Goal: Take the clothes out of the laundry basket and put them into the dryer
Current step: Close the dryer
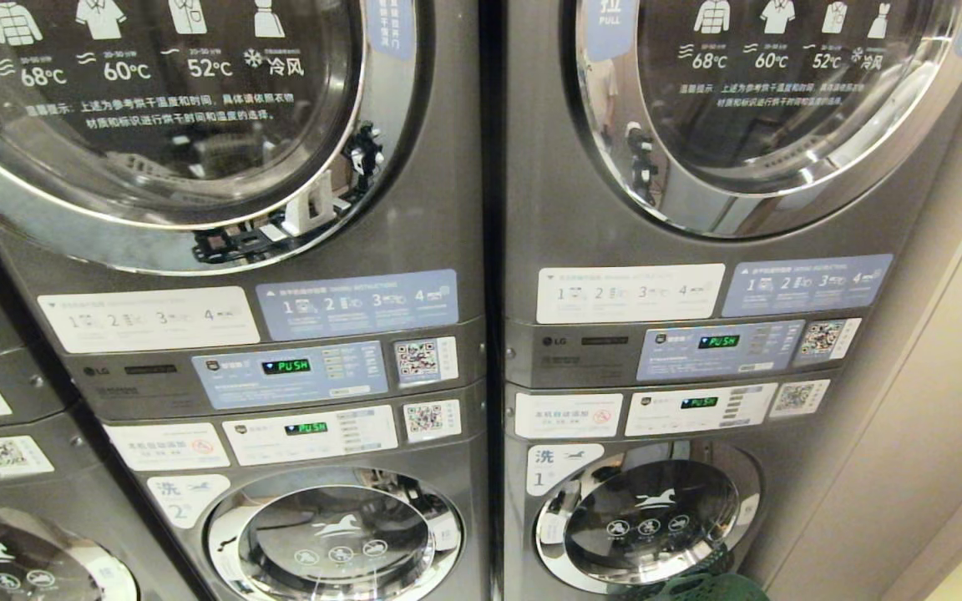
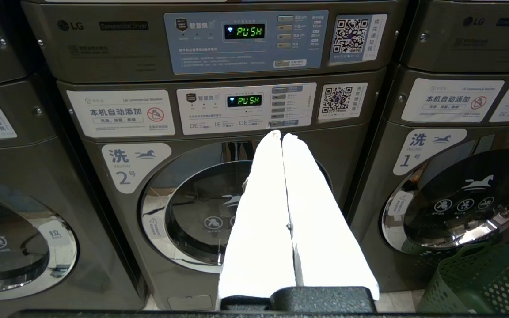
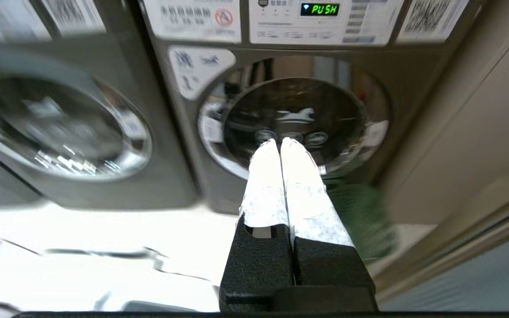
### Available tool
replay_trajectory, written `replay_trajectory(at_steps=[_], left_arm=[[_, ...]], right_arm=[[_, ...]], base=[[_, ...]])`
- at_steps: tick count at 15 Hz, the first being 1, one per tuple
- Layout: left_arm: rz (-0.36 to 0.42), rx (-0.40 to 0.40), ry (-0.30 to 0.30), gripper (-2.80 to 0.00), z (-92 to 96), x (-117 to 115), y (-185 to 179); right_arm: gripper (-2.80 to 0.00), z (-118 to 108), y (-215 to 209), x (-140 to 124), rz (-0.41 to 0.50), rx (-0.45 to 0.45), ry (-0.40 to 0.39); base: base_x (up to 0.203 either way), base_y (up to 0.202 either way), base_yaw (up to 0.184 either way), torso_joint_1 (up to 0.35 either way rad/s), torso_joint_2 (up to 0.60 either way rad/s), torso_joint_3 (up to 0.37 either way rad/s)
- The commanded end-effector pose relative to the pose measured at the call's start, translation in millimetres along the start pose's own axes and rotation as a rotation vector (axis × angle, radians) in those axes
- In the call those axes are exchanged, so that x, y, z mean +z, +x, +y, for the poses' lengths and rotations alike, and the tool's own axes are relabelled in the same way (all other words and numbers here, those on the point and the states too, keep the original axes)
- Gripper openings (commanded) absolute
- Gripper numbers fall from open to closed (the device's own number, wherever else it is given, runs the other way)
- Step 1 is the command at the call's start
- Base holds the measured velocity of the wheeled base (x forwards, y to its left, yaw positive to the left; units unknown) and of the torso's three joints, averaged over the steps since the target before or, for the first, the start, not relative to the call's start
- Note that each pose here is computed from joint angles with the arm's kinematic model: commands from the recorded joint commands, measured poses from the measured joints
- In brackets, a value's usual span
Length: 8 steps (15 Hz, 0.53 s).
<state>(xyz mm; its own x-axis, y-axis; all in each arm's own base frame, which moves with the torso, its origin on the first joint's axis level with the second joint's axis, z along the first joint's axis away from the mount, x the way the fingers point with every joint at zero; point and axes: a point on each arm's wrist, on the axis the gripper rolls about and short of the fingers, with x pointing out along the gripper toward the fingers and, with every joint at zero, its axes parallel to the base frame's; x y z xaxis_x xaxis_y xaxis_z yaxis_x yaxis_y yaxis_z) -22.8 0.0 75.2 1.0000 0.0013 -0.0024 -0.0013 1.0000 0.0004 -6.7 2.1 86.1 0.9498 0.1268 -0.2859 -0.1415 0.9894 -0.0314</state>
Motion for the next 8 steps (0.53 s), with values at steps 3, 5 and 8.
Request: replay_trajectory(at_steps=[3, 5, 8], left_arm=[[-0.002, 0.0, 0.0, -2.8, 0.0, 0, 0], [-0.001, 0.0, 0.0, -2.8, 0.0, 0, 0], [-0.001, 0.0, 0.0, -2.8, 0.0, 0, 0]], right_arm=[[-2.8, 0, -5, -6, -0.032, -0.024, -0.146], [-2.8, 1, -13, -11, -0.106, -0.087, -0.014], [-2.8, 1, -19, -16, -0.174, -0.113, 0.015]], base=[[0.0, 0.0, 0.0, 0.0, 0.0, 0.0], [0.0, 0.0, 0.0, 0.0, 0.0, 0.0], [0.0, 0.0, 0.0, 0.0, 0.0, 0.0]])
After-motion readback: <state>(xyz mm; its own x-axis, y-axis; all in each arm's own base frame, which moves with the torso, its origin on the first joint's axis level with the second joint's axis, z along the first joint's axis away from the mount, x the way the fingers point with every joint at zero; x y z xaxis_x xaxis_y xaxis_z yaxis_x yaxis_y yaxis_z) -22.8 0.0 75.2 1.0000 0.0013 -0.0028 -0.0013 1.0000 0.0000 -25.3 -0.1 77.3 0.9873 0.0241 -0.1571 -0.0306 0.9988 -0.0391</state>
